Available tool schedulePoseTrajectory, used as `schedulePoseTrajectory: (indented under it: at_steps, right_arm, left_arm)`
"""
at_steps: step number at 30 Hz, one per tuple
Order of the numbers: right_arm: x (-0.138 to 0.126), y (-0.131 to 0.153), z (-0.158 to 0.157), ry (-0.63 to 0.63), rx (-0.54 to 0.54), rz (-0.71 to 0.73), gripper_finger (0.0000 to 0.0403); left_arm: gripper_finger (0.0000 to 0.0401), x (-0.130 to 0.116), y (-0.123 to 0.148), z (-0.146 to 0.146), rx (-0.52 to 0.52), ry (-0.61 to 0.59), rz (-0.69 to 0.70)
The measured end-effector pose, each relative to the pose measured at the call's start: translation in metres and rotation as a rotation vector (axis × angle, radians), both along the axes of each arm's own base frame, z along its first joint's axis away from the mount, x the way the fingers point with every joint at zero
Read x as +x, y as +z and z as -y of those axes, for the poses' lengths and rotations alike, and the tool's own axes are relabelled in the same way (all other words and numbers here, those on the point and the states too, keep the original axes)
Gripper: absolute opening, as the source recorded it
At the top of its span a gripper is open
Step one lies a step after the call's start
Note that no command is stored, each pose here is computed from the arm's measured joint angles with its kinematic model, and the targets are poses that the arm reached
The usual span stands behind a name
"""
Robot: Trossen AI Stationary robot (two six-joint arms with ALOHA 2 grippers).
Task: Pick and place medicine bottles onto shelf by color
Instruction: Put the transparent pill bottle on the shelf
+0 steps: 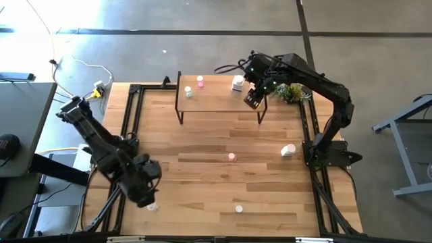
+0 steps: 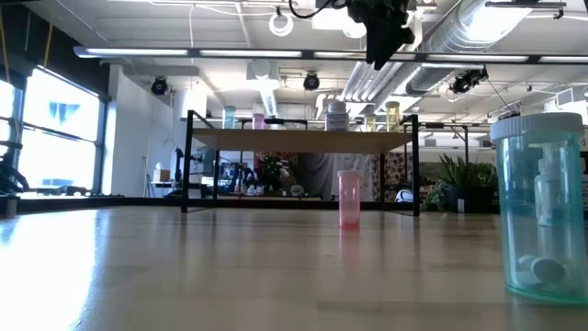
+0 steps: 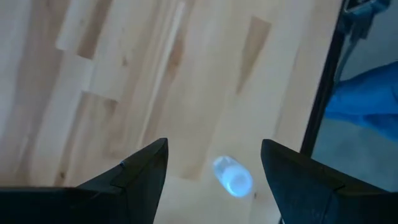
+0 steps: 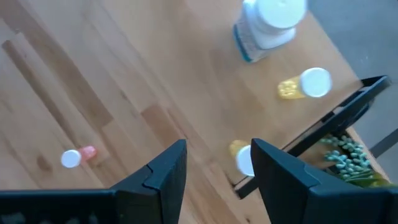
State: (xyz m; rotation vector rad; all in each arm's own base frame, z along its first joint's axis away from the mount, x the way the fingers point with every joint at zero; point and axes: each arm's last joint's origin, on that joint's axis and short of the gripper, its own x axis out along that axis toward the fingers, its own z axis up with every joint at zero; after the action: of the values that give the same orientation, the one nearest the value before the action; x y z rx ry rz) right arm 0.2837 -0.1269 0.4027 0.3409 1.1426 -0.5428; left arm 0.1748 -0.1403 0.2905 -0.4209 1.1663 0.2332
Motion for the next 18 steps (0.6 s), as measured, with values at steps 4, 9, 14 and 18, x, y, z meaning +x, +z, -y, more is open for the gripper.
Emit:
schedulePoseTrajectory:
  at_steps: [4,9,14,18]
  right_arm:
    - [0.004,0.000,-0.010,0.010,0.009,0.006,0.0170]
    - [0.008,0.000,-0.021,0.021,0.018,0.012,0.0170]
    - [0.011,0.000,-0.029,0.044,0.019,0.013,0.0170]
    - [0.012,0.000,-0.033,0.050,0.021,0.015,0.0170]
  left_arm:
    - [0.0246,-0.008,-0.008,0.020,0.002,-0.010,-0.027]
    - [0.0248,-0.017,-0.025,0.049,0.007,-0.008,-0.069]
    - [0.0246,-0.020,-0.046,0.074,0.041,0.018,-0.091]
    - [0.0246,-0.020,-0.066,0.087,0.084,0.051,-0.125]
